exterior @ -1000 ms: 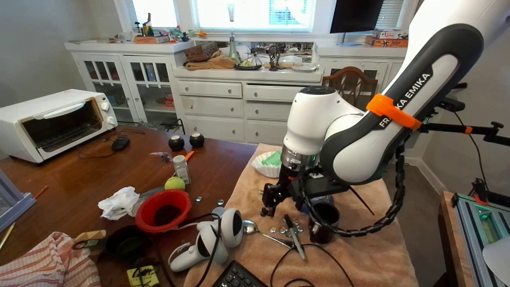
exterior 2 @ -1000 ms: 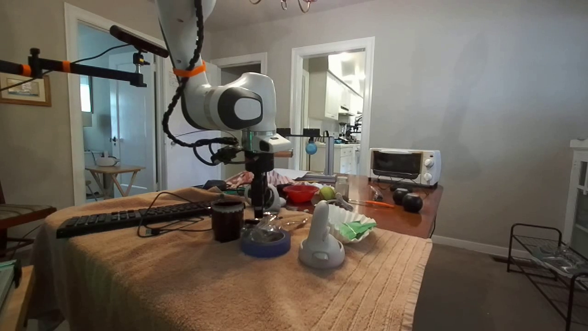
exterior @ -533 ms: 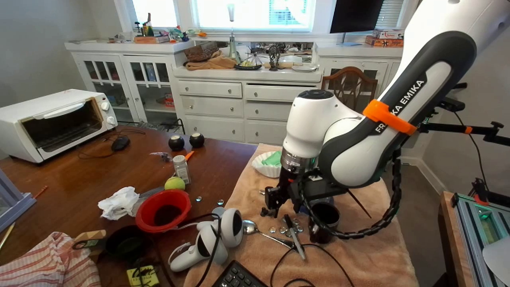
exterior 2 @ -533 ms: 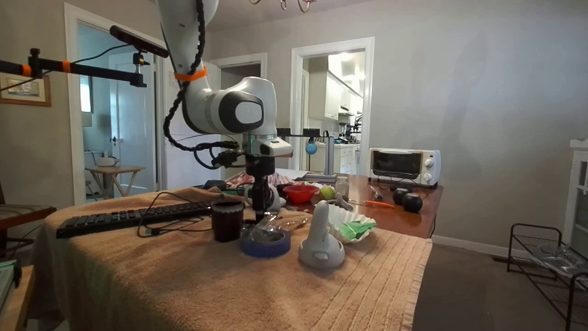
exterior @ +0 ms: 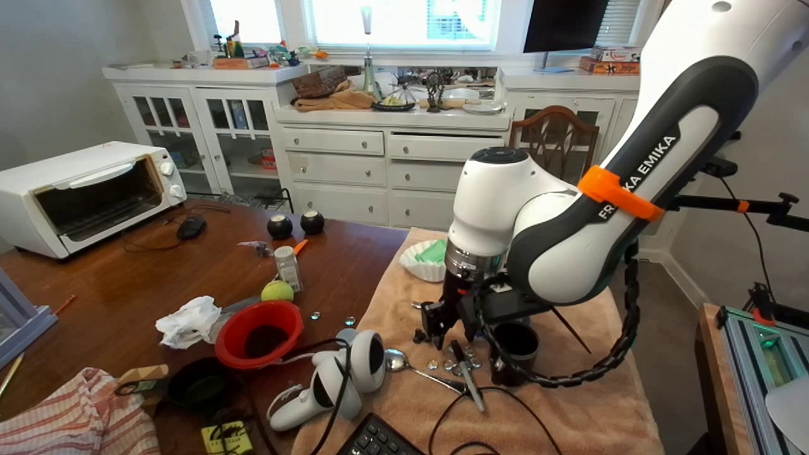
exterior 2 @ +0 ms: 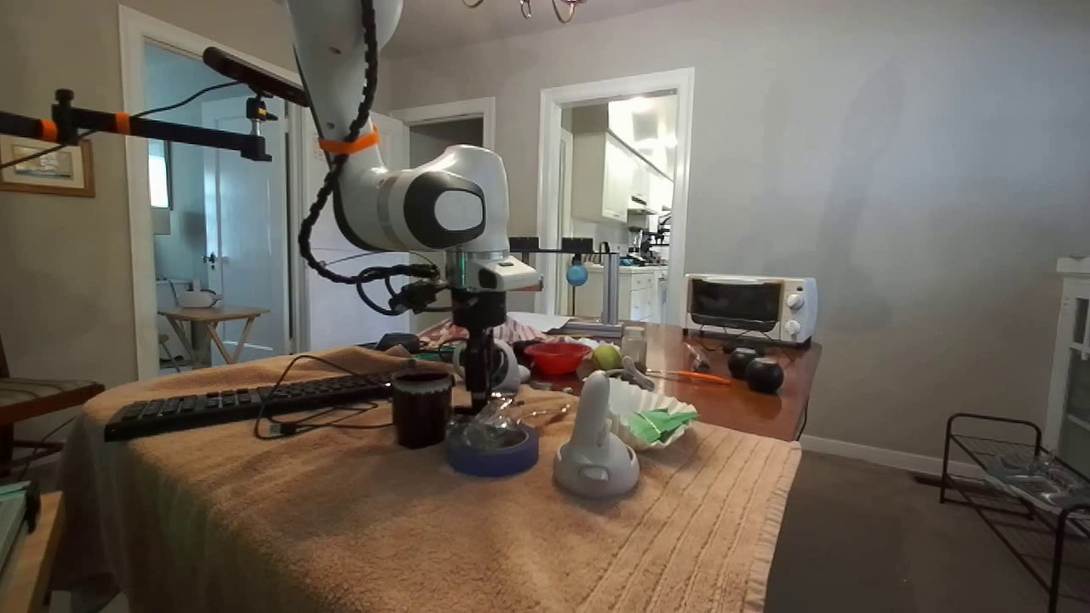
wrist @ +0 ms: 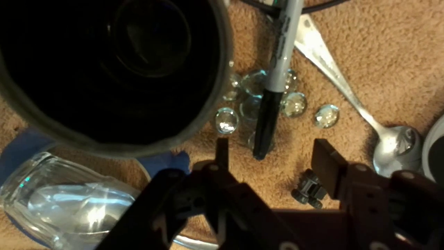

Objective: Put the sharpie inside the cup

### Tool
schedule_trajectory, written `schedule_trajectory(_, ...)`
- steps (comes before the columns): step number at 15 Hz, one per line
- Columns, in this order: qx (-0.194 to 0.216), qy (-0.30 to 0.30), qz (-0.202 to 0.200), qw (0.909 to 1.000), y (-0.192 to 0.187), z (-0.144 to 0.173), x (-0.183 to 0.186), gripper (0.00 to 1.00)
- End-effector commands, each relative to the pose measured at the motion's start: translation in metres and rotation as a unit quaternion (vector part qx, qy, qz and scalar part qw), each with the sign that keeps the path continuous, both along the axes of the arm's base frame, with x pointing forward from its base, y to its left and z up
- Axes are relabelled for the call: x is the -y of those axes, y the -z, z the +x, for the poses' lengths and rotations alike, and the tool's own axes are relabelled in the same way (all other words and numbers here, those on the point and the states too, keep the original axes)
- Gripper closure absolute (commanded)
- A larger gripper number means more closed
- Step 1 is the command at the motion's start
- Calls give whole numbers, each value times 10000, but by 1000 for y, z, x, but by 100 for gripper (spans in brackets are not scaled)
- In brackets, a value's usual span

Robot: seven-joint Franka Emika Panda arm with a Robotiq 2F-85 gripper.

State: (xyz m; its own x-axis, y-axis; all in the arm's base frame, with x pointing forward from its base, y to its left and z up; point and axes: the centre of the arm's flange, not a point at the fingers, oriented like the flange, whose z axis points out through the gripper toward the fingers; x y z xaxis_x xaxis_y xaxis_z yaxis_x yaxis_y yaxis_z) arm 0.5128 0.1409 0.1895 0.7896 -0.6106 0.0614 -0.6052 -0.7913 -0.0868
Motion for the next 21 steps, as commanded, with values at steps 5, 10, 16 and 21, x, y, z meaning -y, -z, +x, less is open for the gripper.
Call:
schedule_trajectory(5,-59,5,-176,9998,11,2,-4,44)
schedule_trajectory(10,-61,-41,-207,9998,11,1,-4,66)
schedule_trajectory(16,-68,-129,-233,9996,10,-1,-6,100)
schedule_trajectory(21,106,-142,-162,9997,-16,1,-14,97)
